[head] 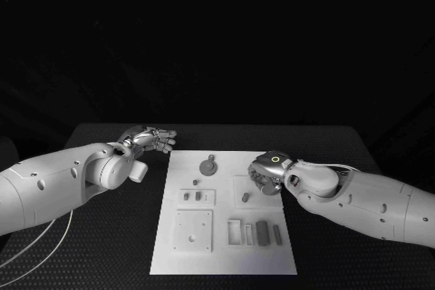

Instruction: Assemble the parts on the task board

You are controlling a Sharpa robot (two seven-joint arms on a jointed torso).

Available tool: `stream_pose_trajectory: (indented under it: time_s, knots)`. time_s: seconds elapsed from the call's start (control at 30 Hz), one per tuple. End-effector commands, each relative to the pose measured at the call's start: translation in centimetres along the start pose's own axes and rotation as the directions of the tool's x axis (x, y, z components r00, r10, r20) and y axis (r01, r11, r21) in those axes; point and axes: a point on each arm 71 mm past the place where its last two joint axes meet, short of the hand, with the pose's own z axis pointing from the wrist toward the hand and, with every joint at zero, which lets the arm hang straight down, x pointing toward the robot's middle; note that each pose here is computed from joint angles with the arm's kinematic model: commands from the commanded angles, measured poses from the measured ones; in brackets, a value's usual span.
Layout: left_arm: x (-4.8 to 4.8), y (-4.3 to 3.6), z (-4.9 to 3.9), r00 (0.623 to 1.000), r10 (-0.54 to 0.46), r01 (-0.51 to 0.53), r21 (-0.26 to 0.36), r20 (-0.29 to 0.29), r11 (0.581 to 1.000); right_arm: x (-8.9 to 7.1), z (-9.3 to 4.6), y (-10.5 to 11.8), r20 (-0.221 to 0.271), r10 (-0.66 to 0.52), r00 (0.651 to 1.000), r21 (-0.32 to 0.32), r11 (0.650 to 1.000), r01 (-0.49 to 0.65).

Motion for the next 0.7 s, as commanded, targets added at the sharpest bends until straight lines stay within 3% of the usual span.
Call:
stream_pose_trajectory:
  time_s: [0.03, 0.7]
  knots:
    - [0.19, -0.20, 0.06, 1.000, 0.000, 0.001, 0.007, -0.013, 1.000, 1.38, -0.26, 0.32, -0.041, -0.055, 0.998, 0.004, 0.998, 0.055]
    - [0.12, -0.17, 0.07, 1.000, 0.005, -0.005, 0.005, -0.013, 1.000, 0.73, -0.22, 0.99, 0.014, -0.044, 0.999, -0.010, 0.999, 0.044]
